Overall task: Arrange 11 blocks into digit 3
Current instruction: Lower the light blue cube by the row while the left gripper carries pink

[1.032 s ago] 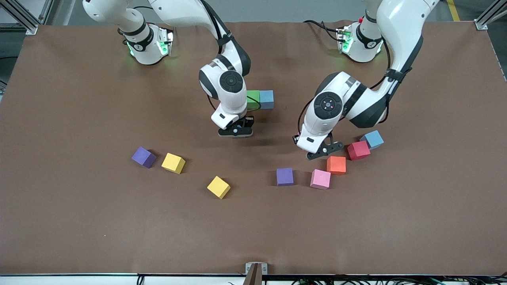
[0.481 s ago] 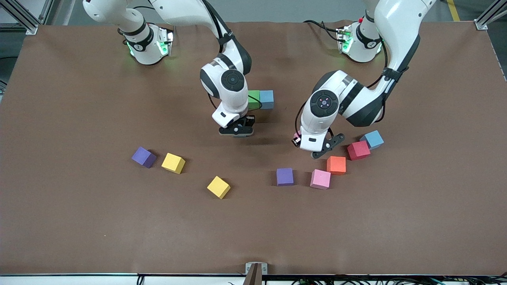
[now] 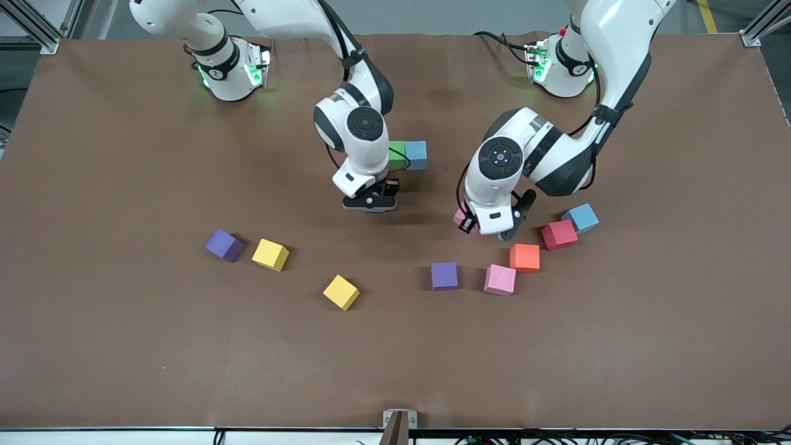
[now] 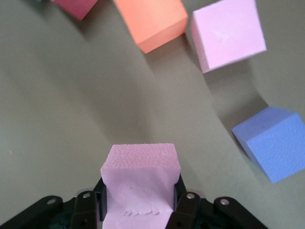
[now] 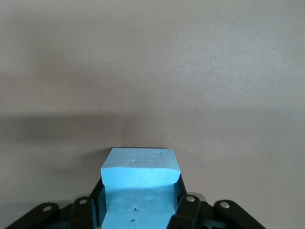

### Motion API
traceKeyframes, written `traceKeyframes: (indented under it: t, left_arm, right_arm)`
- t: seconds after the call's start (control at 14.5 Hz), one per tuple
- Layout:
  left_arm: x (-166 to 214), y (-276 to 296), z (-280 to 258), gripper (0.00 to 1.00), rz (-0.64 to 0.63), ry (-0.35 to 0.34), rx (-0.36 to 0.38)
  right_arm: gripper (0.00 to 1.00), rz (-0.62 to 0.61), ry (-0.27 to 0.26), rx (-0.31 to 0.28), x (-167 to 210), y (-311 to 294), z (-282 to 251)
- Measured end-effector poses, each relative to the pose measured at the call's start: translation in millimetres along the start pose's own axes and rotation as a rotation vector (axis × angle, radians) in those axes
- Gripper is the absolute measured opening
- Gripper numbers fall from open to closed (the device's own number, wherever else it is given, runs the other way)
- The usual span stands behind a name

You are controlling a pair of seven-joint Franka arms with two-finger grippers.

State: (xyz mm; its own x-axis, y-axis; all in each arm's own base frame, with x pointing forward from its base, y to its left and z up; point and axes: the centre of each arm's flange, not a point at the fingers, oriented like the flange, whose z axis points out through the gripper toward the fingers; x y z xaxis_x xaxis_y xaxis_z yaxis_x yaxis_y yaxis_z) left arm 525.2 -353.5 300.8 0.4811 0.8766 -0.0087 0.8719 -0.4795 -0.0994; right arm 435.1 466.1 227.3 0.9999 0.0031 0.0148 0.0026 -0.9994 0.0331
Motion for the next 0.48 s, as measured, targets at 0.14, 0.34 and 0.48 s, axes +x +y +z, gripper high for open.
traceKeyframes:
  t: [0.14,0.34,0.48]
  left_arm:
    - [-6,0,0,0.53,-0.139,0.000,-0.002]
    - [-16,3,0,0.53,-0.319,-0.015,-0.031]
    - [-23,5,0,0.53,-0.415,-0.028,-0.049]
  right_arm:
    - [0.56,0.006,0.000,0.000,-1,-1,0]
    - [0.56,0.011,0.001,0.000,-1,-1,0]
    - [0.56,0.001,0.008,-0.009,0,0,0]
